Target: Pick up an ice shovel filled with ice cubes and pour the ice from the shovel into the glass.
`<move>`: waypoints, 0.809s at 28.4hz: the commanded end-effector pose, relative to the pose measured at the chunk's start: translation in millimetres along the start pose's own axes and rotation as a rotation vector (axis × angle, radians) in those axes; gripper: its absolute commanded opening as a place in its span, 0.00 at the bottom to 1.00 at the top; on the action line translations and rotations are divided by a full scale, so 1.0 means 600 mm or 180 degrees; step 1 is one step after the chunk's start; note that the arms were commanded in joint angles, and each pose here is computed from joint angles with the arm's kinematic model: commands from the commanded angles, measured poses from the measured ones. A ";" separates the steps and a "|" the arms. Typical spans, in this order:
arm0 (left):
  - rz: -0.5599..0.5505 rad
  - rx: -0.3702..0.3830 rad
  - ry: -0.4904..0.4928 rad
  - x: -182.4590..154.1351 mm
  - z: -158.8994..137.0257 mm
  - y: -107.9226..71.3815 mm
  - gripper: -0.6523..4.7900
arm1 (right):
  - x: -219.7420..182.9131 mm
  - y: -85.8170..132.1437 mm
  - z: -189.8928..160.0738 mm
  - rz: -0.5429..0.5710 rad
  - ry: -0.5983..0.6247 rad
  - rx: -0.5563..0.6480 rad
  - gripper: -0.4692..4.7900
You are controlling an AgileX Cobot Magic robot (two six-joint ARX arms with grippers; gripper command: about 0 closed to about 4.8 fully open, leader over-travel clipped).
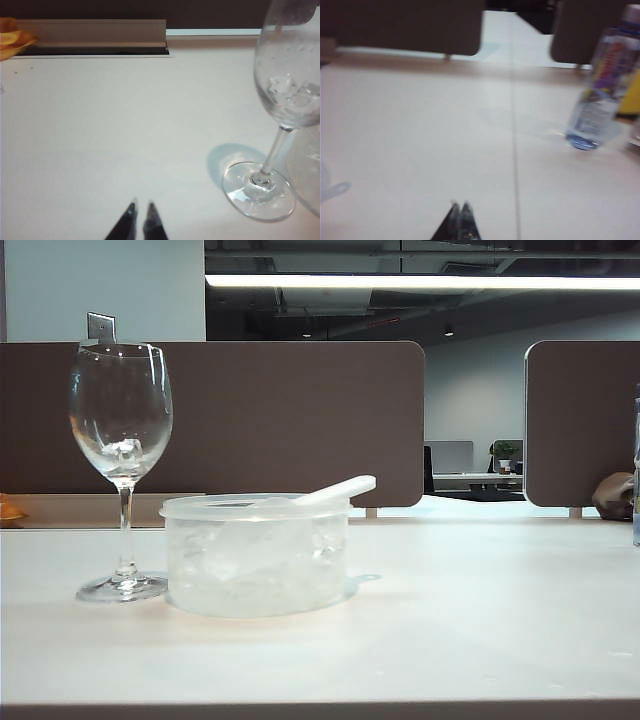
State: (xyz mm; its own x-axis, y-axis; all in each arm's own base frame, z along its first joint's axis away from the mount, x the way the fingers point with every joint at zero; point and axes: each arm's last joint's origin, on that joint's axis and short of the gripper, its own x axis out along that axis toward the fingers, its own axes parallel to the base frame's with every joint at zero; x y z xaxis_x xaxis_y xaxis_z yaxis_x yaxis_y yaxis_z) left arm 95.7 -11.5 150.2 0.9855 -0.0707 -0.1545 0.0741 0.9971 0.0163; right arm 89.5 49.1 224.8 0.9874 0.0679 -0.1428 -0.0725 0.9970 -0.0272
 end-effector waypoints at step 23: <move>0.0289 -0.0056 -0.0024 0.000 0.002 0.015 0.17 | -0.025 -0.023 -0.045 -0.0405 0.0233 0.0635 0.09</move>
State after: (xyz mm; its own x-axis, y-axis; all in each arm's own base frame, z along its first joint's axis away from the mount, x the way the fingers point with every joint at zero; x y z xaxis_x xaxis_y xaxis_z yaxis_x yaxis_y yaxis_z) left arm 96.4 -2.9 150.1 0.9878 0.0174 -0.1549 -0.0151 0.9998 0.0162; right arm 71.3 32.8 202.2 0.9740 -0.0482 -0.2216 0.0804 0.9871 0.1387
